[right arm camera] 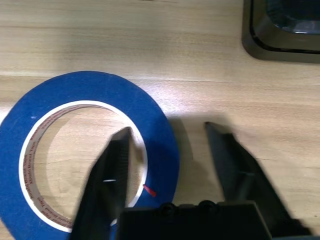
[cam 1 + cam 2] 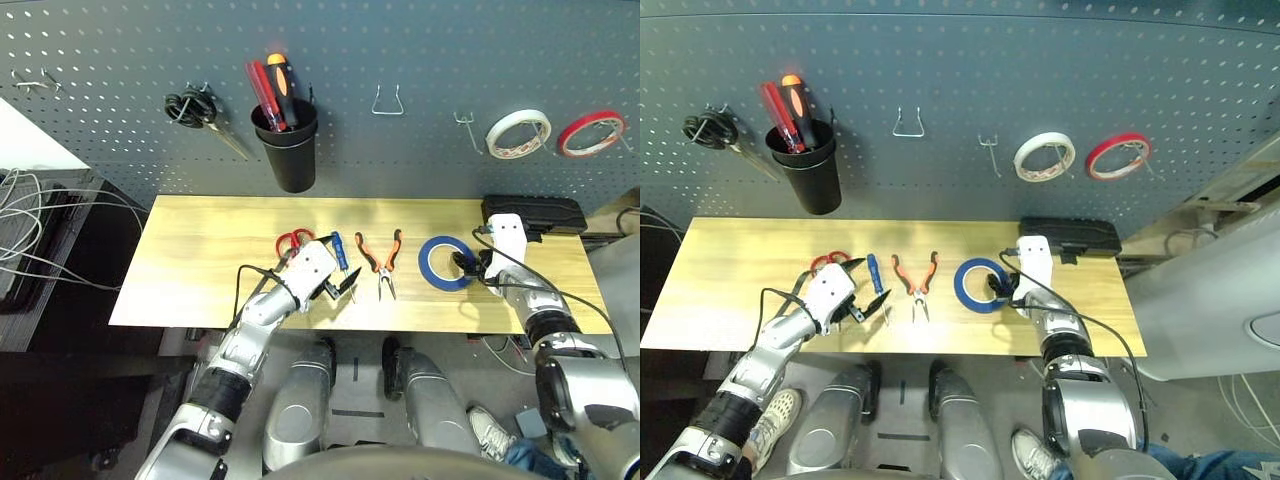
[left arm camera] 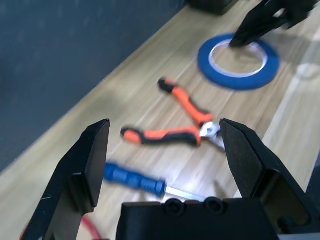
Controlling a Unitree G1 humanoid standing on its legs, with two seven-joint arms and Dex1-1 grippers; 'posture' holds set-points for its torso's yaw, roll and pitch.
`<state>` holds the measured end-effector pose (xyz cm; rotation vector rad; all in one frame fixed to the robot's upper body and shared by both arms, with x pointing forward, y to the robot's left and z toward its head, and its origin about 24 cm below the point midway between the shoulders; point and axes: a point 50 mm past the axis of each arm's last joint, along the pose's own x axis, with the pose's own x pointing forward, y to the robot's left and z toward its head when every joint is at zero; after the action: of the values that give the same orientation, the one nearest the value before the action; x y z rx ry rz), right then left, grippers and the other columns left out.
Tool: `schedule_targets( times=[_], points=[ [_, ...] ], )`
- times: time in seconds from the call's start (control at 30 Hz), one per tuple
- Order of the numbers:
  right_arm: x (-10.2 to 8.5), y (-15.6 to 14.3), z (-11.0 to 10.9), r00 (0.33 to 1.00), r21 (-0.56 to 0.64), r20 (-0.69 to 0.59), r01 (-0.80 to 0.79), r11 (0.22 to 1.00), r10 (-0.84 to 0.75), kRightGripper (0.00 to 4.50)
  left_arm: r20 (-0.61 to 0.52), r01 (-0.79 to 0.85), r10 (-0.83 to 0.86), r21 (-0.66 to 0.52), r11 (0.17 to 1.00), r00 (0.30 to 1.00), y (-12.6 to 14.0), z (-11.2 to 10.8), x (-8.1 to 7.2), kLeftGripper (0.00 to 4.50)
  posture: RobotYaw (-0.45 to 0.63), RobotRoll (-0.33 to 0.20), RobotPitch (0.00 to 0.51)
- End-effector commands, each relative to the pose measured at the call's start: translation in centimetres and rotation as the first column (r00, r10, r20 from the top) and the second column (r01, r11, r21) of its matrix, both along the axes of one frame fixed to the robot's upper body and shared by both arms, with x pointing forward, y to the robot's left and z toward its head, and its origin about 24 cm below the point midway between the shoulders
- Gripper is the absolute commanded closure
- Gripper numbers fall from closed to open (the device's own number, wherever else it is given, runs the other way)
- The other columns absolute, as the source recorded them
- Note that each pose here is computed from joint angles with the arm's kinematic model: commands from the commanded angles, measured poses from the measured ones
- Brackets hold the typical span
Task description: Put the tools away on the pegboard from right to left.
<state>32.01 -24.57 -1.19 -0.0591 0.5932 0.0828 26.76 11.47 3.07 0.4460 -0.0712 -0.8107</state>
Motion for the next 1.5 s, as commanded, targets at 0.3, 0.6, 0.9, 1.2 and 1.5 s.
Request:
schedule_targets(
  times=[0.3, 0.6, 0.9, 1.2, 1.5],
  points=[
    [-1.0, -0.9, -0.2, 1.000, -0.002, -0.012, 0.011, 1.000, -0.011, 3.77, 0.037, 0.063, -0.062, -0.022, 0.998, 0.997, -1.1, 0.1, 0.5, 0.00, 0.13, 0.000, 0.241],
    [-3.2, 0.6, 3.2, 0.948, -0.087, 0.276, -0.137, 0.987, 0.156, 3.77, 0.102, 0.064, -0.059, -0.040, 0.997, 0.993, -0.9, 0.9, 0.5, 0.00, 0.12, 0.000, 0.220],
    [-5.6, 0.0, 6.9, 0.783, -0.375, 0.492, -0.203, 0.904, 0.380, 3.77, 0.156, 0.108, -0.101, -0.037, 0.993, 0.982, -1.6, 2.0, 0.9, 0.00, 0.09, 0.000, 0.219],
    [-5.6, 0.4, 10.5, 0.549, -0.525, 0.665, -0.139, 0.840, 0.507, 3.77, 0.189, 0.120, -0.107, -0.058, 0.991, 0.976, -2.1, 2.8, 1.5, 0.00, 0.06, 0.000, 0.221],
    [-5.5, 1.8, 13.1, 0.328, -0.644, 0.702, -0.086, 0.760, 0.632, 3.77, 0.213, 0.132, -0.117, -0.058, 0.990, 0.970, -2.5, 3.1, 1.5, 0.00, 0.07, 0.000, 0.224]
  ],
)
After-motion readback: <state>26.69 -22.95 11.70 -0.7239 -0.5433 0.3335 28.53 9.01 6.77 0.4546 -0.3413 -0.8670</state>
